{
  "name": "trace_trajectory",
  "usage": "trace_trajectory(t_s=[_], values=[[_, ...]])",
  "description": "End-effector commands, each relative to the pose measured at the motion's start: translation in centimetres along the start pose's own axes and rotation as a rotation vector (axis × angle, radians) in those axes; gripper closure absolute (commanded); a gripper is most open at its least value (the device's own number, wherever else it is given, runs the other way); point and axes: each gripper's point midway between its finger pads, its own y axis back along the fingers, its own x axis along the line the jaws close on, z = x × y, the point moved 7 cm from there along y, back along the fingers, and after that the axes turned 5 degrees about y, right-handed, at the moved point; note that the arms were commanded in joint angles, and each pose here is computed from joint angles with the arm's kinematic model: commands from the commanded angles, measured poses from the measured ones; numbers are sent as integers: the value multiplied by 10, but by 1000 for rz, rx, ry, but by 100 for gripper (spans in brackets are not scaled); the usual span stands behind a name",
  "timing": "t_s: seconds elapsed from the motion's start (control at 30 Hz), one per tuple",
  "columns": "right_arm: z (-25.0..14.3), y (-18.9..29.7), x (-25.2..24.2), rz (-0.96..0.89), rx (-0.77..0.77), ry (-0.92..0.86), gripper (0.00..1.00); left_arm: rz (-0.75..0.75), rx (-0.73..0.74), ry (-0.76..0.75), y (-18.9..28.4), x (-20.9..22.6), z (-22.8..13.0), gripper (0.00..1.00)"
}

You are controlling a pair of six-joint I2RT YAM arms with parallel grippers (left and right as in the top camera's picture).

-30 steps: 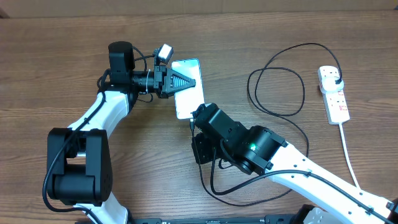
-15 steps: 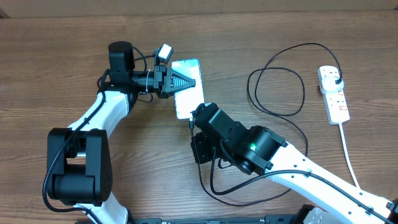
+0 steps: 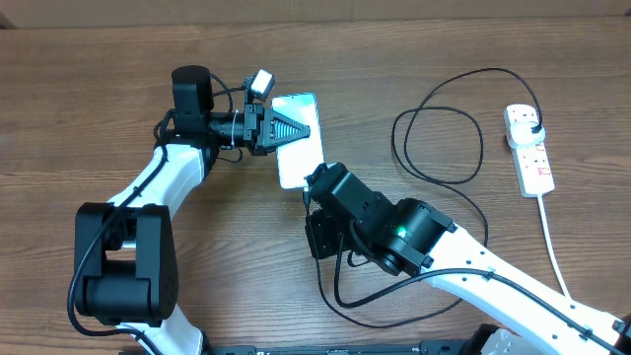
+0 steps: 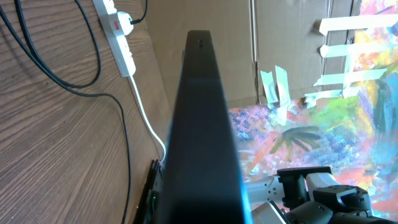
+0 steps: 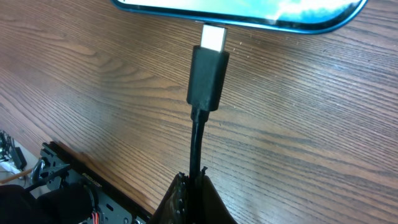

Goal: Plug charger to phone and switch on socket
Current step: 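Push the USB-C plug upward into the phone's bottom port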

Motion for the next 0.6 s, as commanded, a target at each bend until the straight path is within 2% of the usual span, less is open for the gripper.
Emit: trace_trajectory(t_s=[0.0,0.57], values=[[5,1,-1,-6,-21,-7,96,-26,38,-40,-2,-7,-1,96],[8,1,2,18,-32,-5,96,-25,38,-24,-2,-7,-1,96]])
